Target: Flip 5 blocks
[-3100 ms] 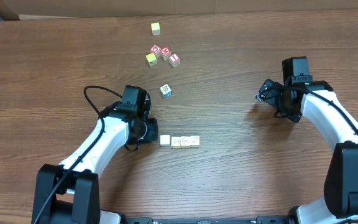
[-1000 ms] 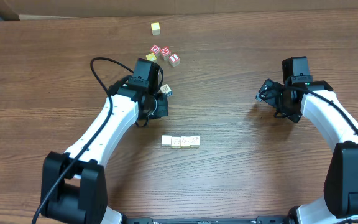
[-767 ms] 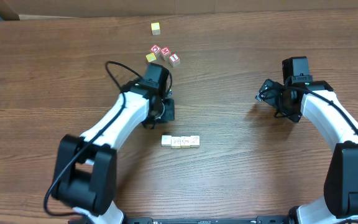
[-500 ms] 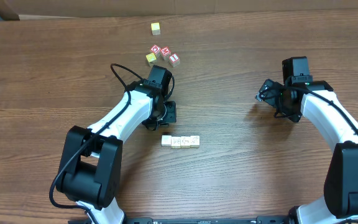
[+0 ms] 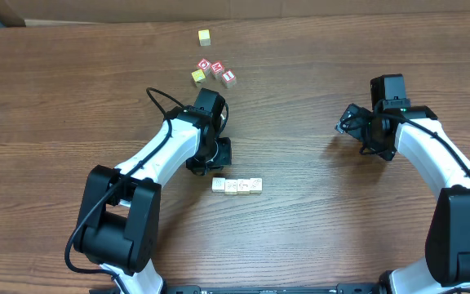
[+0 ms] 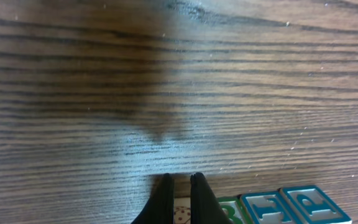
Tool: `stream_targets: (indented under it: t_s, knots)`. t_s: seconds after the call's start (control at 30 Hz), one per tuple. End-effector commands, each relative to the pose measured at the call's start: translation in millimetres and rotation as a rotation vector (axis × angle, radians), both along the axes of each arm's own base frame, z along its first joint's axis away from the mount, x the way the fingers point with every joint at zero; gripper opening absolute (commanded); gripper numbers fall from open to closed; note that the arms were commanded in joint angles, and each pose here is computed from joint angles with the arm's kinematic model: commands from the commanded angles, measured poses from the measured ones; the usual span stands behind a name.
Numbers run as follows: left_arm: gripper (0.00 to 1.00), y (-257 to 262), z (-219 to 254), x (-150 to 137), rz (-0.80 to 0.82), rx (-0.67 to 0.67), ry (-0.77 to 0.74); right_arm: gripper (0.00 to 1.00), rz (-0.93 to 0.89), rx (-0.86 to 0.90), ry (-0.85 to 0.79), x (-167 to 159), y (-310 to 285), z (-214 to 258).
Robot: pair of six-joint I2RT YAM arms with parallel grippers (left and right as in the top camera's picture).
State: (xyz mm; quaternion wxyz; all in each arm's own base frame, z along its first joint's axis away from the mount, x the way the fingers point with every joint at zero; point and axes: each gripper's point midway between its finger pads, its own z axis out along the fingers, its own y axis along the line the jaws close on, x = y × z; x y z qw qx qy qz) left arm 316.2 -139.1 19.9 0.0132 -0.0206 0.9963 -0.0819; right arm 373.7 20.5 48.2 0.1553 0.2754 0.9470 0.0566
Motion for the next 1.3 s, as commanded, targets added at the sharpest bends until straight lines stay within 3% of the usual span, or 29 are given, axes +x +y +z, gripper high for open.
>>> stream_targets:
  t_s: [0.0,0.3,0.47,1.27]
  knots:
    - [0.04,-4.3,-1.1,-2.8,0.009,-0.008,0.020,1.00,-0.007,-0.011,-0.040,6.5,-3.0,12.2]
    - [0.04,-11.2,-1.4,-4.5,-0.016,0.000,0.010,1.00,-0.007,-0.011,-0.040,6.5,-3.0,12.2]
    - [0.04,0.2,-3.2,-2.6,0.020,0.094,-0.012,1.00,-0.007,-0.011,-0.040,6.5,-3.0,12.2]
    - [0.04,-5.9,-2.9,-14.3,0.015,0.053,0.042,1.00,-0.007,-0.011,-0.040,6.5,-3.0,12.2]
